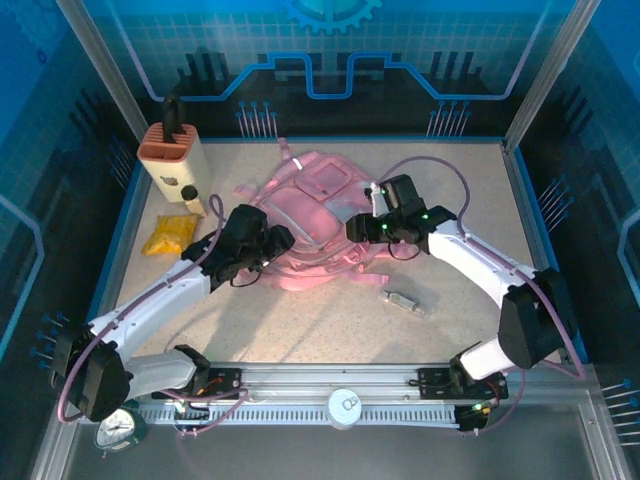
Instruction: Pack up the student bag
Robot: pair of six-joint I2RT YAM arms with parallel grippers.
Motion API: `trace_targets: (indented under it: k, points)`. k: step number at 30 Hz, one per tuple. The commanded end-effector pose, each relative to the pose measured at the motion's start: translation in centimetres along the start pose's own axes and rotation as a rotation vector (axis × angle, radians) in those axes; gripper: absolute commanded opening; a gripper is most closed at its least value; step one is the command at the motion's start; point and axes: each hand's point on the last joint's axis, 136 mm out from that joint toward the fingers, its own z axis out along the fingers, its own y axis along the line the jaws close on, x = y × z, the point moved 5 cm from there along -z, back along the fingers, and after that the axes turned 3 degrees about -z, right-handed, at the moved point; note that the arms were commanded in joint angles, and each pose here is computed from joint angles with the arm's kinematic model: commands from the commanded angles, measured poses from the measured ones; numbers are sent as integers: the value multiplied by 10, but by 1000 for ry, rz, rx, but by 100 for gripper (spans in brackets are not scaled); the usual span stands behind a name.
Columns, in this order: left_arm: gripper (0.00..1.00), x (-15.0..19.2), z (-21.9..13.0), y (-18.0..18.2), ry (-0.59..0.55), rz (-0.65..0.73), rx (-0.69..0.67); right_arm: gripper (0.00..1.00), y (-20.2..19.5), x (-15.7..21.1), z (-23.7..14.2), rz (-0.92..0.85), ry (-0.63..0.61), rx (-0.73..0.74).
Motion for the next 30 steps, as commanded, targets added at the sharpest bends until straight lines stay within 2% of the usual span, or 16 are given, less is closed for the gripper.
trace_targets:
  k: [1,6,12,15,18,20,23,30]
  points:
    - [65,3,-4,-1,-30,82,-72,55,9,-2,17,58,71,-36]
    - [70,16,6,-15,-54,131,-98,58,16,-14,38,47,77,-32]
    - [76,28,15,-27,-91,182,-122,53,15,-14,64,48,115,-14]
    - [79,32,20,-30,-90,202,-135,46,17,-15,78,58,138,-31]
    - [81,36,21,-28,-108,222,-178,34,18,-14,84,64,128,-34]
    - [82,39,22,-28,-111,238,-184,32,18,-15,84,81,103,-55]
    - [87,43,23,-31,-109,262,-191,16,20,-17,83,96,94,-70]
    - [96,57,24,-36,-117,238,-166,0,25,-23,68,168,-3,-101]
